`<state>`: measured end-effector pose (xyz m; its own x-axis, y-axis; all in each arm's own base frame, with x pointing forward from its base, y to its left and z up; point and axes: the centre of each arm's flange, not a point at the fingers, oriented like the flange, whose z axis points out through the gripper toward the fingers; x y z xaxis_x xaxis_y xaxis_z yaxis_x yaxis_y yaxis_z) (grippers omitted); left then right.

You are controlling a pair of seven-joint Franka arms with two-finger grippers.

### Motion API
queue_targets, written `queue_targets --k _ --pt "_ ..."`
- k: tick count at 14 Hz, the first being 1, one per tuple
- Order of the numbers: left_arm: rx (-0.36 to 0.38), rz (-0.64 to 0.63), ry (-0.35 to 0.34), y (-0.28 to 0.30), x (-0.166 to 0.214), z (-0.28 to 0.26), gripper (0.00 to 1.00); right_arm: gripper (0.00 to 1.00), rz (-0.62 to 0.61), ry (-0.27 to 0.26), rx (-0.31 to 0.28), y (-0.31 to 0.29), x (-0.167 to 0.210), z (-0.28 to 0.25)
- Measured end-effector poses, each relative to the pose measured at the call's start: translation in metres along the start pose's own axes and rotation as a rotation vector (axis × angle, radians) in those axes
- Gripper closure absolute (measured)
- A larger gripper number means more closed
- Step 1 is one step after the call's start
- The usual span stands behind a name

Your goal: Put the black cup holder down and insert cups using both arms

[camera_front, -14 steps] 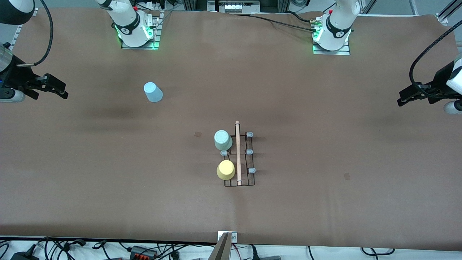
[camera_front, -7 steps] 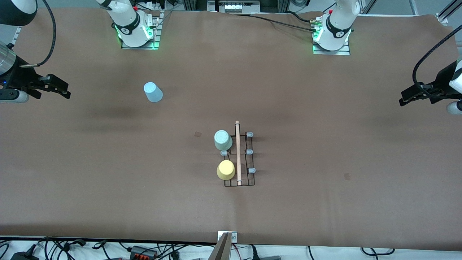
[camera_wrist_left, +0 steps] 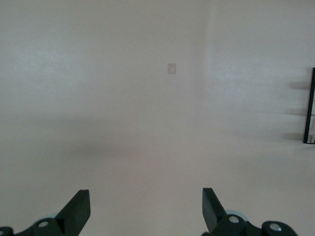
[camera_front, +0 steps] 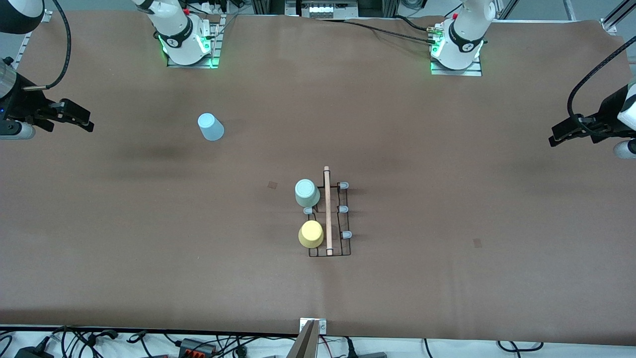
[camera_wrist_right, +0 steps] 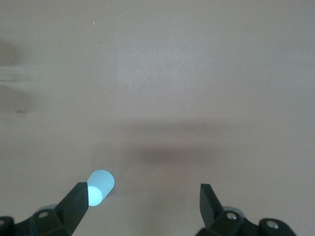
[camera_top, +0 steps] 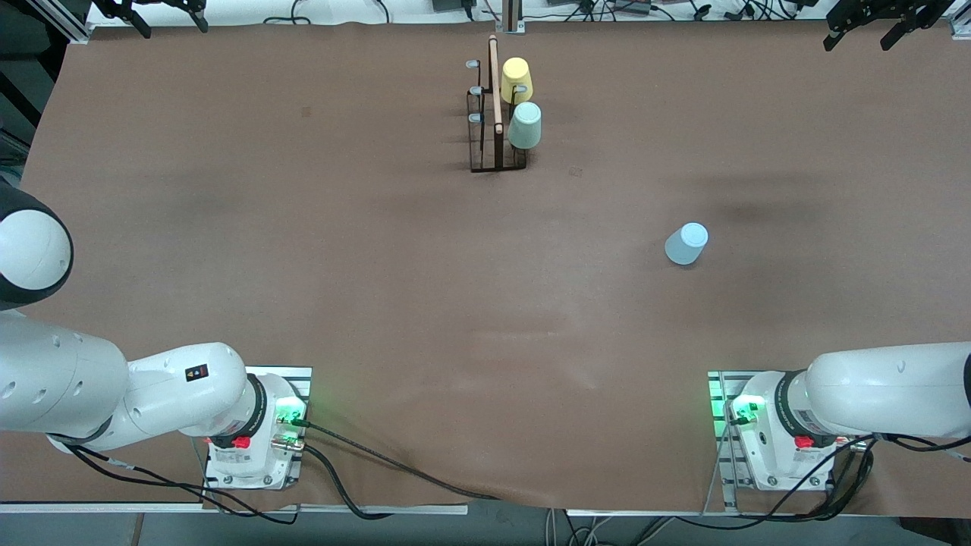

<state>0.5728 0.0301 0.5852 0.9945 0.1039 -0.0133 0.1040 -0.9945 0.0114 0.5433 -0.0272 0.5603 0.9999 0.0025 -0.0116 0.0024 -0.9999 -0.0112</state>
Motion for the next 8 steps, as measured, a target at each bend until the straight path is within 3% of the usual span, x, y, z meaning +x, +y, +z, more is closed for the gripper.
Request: queue_targets --k 8 --pt "-0.004 0.000 0.013 -0.0008 0.0063 0.0053 0.00 0.00 0.001 -0.014 0.000 -0.0038 -0.0023 0.0000"
